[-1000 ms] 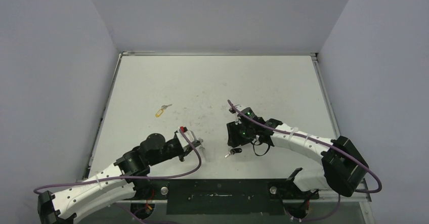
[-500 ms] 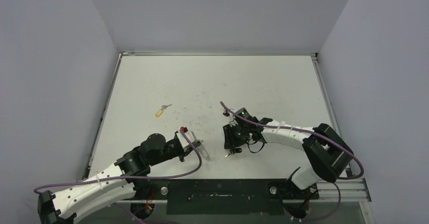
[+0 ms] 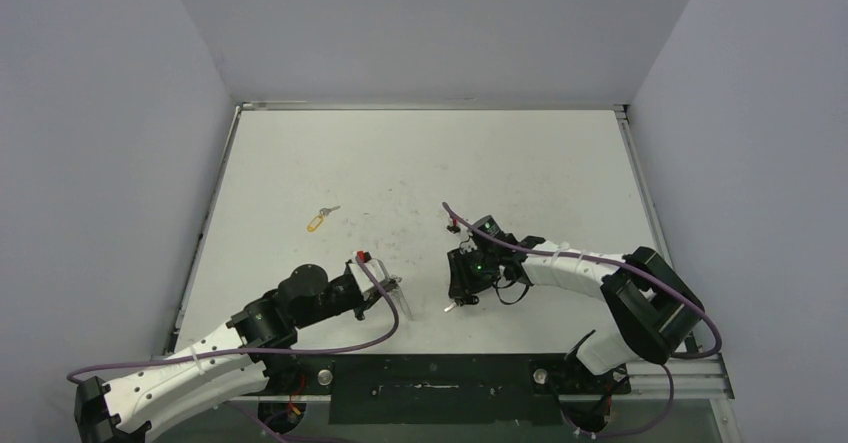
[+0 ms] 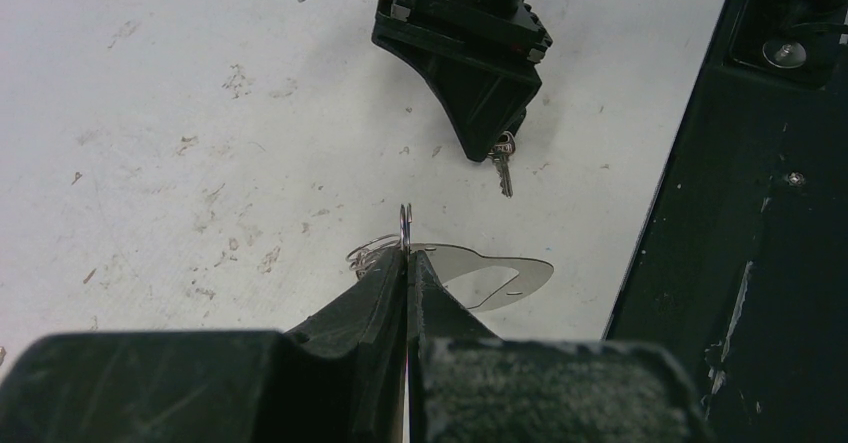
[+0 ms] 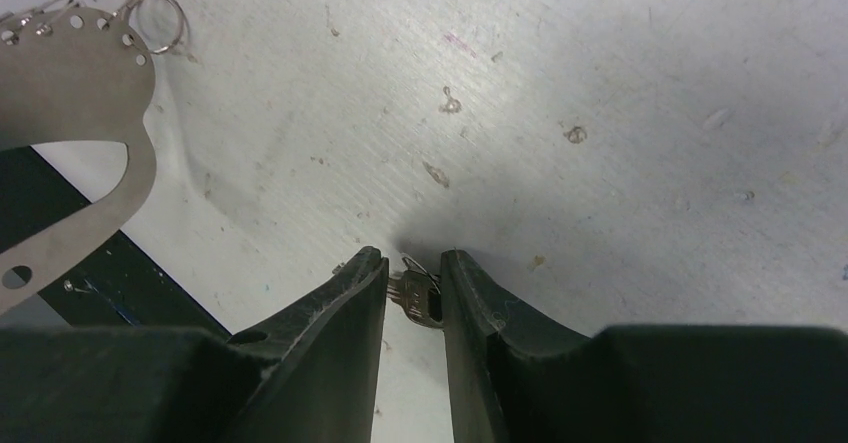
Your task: Put the keys on the keyring
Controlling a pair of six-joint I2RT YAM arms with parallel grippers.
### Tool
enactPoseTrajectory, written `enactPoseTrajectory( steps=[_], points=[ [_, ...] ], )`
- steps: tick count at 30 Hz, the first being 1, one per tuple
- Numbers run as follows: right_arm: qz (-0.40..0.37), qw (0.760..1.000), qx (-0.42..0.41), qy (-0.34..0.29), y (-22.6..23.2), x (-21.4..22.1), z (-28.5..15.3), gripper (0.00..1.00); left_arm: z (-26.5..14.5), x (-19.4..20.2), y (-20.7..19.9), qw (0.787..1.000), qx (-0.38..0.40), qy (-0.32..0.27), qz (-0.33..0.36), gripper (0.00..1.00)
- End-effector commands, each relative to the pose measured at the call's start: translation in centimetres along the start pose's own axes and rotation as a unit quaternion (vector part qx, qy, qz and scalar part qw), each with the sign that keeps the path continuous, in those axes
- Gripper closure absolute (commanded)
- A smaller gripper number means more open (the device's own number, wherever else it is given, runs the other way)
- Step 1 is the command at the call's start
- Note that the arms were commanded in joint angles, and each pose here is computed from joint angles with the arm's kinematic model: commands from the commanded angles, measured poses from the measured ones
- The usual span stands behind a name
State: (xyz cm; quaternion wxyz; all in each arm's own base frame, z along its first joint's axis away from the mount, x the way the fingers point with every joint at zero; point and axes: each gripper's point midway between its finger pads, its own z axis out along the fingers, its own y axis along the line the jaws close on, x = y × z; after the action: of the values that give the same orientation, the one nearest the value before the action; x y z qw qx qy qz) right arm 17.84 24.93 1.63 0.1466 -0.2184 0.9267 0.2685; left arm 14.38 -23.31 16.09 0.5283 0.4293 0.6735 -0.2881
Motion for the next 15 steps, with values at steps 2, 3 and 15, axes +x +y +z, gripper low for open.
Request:
enactPoseTrajectory(
  steps=[2, 3, 15],
  points=[
    [-0.001, 1.000, 0.008, -0.015, -0.27, -0.11, -1.11, 0.72, 0.06, -2.18, -0.01, 0.999, 0.000, -0.045, 0.002, 1.00],
    [0.000, 1.000, 0.007, -0.016, -0.24, -0.09, -1.17, 0.73, 0.06, -2.19, 0.00, 0.999, 0.000, -0.046, 0.002, 1.00],
    [0.005, 1.000, 0.003, -0.022, -0.09, 0.20, -1.69, 0.87, 0.19, -2.14, -0.08, 0.999, 0.002, -0.046, 0.000, 1.00]
  ],
)
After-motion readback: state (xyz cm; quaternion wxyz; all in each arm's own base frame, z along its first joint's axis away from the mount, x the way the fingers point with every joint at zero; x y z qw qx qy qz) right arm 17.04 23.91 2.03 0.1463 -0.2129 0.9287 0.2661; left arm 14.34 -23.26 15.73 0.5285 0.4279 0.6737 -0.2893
